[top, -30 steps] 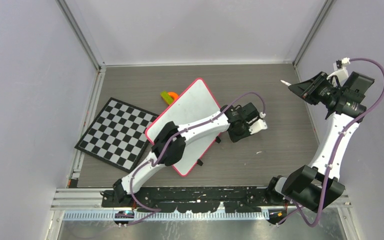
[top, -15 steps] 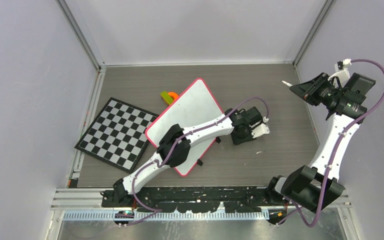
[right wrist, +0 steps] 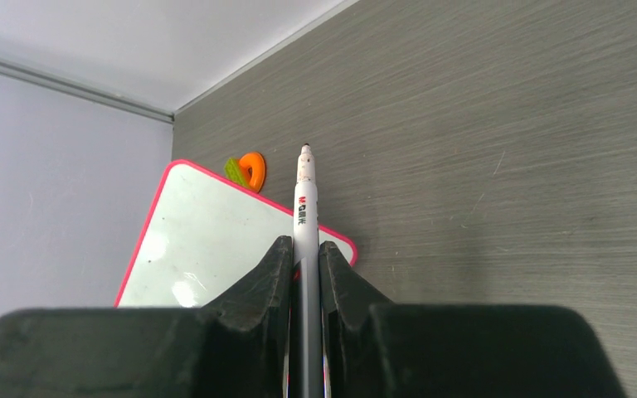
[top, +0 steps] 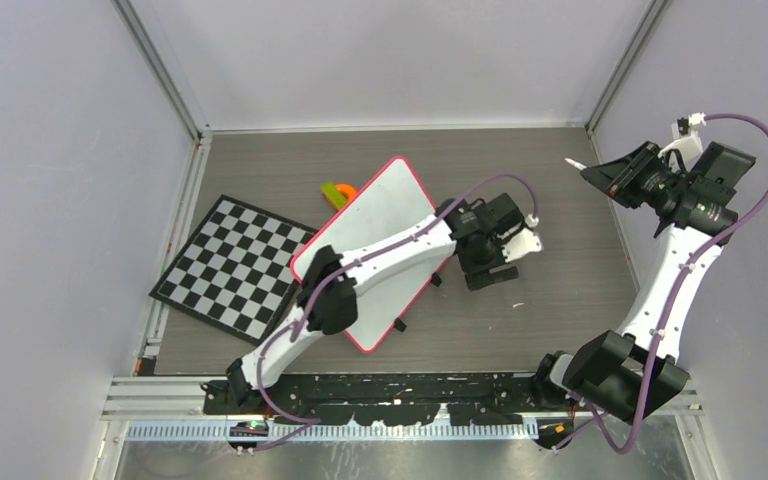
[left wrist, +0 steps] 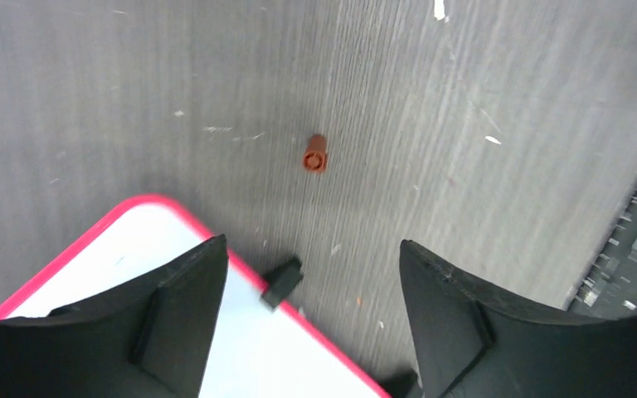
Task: Write a sentence on the whiteboard
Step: Place the pen cap at the center of the board, then move the whiteboard to the center of the board.
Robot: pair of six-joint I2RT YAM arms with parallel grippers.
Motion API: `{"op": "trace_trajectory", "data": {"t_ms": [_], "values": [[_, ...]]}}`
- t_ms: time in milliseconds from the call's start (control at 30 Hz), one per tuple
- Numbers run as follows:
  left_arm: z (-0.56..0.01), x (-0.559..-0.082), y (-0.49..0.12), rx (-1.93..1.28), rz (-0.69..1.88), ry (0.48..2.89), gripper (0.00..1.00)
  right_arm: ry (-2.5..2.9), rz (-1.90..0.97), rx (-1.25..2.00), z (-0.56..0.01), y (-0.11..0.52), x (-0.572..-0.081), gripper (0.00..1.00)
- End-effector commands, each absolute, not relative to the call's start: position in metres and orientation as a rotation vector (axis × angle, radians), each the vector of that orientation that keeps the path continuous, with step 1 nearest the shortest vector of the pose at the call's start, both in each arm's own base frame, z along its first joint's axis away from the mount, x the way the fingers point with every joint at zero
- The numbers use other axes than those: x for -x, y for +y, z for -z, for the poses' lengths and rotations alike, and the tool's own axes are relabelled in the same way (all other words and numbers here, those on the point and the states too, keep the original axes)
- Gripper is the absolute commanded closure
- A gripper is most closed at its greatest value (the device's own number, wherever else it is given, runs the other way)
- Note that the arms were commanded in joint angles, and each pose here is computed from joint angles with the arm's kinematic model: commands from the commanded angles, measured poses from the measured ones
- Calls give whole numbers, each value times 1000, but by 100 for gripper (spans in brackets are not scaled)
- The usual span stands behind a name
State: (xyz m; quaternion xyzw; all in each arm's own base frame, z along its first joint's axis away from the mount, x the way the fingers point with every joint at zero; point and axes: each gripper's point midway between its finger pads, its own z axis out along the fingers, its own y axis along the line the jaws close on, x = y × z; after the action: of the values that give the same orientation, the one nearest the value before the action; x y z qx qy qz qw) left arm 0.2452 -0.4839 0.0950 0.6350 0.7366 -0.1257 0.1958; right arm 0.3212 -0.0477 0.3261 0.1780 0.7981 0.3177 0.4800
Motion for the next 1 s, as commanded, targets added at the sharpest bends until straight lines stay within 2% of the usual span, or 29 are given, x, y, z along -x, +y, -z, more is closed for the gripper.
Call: {"op": "trace_trajectory", "data": {"t_ms": [0,67,233,400,533,633,800,967], "values": [[-218,-251,-458,-1579,476,1964,18,1917,-749,-367,-346,-52,-328,100],[-247,-258,-442,-1516,503,1954,10,1935,-752,-349,-344,-51,-331,100],[-316,-281,-386,-1337,557,1912,1,1982,-794,-222,-342,-28,-333,100],[-342,-324,-297,-1049,623,2025,0,2040,-846,-32,-336,20,-328,100],[-334,-336,-238,-860,733,2111,3,2062,-895,103,-333,52,-320,100],[-321,-333,-215,-750,871,2163,6,2080,-936,199,-327,75,-312,100],[-304,-322,-216,-670,1081,2204,10,2127,-980,329,-314,105,-300,100],[-281,-327,-223,-631,1150,2250,19,2124,-1037,386,-313,121,-291,100]]}}
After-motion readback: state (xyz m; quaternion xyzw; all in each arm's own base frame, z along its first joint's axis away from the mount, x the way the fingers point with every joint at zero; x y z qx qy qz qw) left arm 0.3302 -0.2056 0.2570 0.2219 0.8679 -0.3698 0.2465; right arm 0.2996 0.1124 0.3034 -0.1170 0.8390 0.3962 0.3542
